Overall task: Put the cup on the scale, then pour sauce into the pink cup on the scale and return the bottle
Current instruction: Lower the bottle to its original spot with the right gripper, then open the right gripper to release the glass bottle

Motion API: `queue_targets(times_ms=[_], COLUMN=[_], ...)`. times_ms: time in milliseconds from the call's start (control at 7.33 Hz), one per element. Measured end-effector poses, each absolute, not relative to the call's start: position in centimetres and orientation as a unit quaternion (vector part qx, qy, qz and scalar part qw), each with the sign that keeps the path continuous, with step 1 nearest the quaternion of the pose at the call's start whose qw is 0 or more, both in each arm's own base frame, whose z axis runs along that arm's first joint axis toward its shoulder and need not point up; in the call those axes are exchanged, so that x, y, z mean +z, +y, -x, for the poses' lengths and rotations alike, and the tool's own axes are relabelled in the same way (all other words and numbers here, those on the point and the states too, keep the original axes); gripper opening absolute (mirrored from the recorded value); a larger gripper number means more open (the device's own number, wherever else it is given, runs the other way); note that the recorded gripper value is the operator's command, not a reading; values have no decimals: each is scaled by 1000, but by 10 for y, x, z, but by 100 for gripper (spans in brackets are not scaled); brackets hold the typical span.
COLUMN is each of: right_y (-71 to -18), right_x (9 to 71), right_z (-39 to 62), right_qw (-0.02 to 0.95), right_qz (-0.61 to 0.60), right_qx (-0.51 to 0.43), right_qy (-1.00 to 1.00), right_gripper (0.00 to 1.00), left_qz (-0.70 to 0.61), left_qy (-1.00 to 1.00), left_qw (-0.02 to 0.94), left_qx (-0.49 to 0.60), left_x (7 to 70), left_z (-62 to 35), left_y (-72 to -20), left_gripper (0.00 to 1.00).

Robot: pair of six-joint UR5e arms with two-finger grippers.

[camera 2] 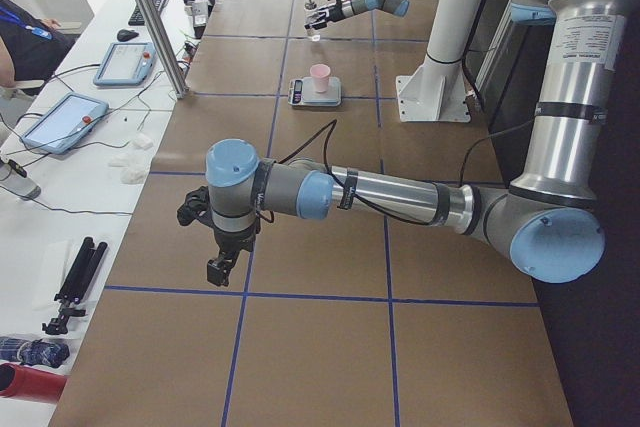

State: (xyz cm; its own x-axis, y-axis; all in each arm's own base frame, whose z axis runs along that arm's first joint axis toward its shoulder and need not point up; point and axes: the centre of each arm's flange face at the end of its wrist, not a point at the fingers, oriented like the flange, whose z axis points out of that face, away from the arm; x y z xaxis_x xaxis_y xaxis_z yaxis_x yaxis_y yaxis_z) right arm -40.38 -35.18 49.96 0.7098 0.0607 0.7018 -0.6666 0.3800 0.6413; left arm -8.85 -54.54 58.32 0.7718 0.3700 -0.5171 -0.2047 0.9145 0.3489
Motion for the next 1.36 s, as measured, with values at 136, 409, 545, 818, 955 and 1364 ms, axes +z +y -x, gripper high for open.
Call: queue_targets(times_ms=[136, 409, 545, 818, 955, 1364], right_y=[-352, -351, -351, -351, -351, -351], right_x=[500, 502, 505, 508, 508, 506], right_z=[404, 404, 405, 405, 405, 405], right_qw=[775, 777, 778, 780, 780, 779], right_qz=[-505, -506, -506, -507, -507, -507], right_qx=[234, 230, 228, 226, 226, 226], right_qy=[-300, -296, -293, -290, -290, -291], right_gripper=[50, 58, 64, 83, 87, 99], left_qz=[-137, -137, -137, -138, -138, -138], left_qy=[300, 300, 300, 300, 300, 300], left_qw=[931, 931, 931, 931, 931, 931], left_qx=[154, 154, 154, 154, 154, 155], left_x=[583, 583, 583, 583, 583, 582], left_z=[89, 89, 89, 89, 89, 89], left_y=[-545, -545, -545, -545, -546, -546], left_gripper=[100, 100, 100, 100, 100, 100])
